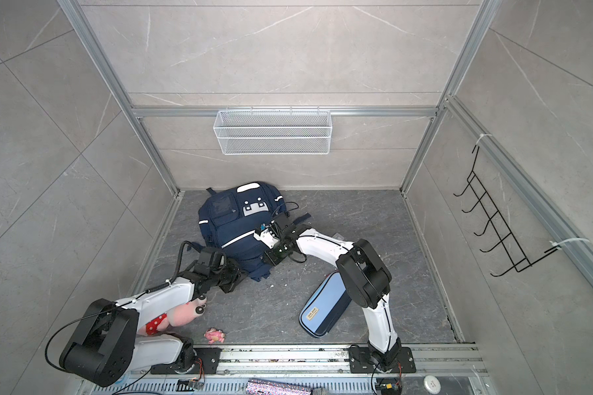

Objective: Pack the student bag

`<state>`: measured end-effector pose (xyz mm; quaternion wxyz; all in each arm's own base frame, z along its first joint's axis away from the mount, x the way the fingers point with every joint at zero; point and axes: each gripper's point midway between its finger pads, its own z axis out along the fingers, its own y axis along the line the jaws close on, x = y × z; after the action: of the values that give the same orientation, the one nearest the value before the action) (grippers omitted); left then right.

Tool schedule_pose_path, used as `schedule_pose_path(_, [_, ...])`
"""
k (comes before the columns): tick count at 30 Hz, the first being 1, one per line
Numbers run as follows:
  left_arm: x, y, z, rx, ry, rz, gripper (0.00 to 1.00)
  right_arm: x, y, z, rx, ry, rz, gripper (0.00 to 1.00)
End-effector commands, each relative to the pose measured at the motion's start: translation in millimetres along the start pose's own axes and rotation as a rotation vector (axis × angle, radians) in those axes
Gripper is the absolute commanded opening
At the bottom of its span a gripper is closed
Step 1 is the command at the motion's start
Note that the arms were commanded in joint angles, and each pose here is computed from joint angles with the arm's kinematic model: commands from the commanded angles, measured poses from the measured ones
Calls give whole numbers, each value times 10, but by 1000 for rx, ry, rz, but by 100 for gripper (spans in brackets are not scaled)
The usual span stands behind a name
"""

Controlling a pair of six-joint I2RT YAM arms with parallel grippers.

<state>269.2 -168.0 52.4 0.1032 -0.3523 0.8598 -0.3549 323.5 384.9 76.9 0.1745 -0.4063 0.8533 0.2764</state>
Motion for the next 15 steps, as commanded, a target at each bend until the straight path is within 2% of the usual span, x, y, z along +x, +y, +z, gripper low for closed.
schedule_pose_path(1, [49, -23, 0, 23, 28, 23, 0, -34, -5, 112, -6, -7, 6, 32])
schedule_pose_path(3, [39, -35, 0, 26, 26, 24, 0, -26, -13, 129, -5, -5, 7, 31])
schedule_pose_path(11, [18, -23, 13, 24, 24, 20, 0, 5, -43, 45, 34, 2, -28, 5])
schedule_pose_path(13, [-4, -23, 2, 28, 17, 17, 0, 44, -90, -7, 61, 3, -31, 0])
schedule_pose_path(15, [-47, -9, -22, 32, 4, 8, 0, 76, -129, -81, 74, -7, -18, 0])
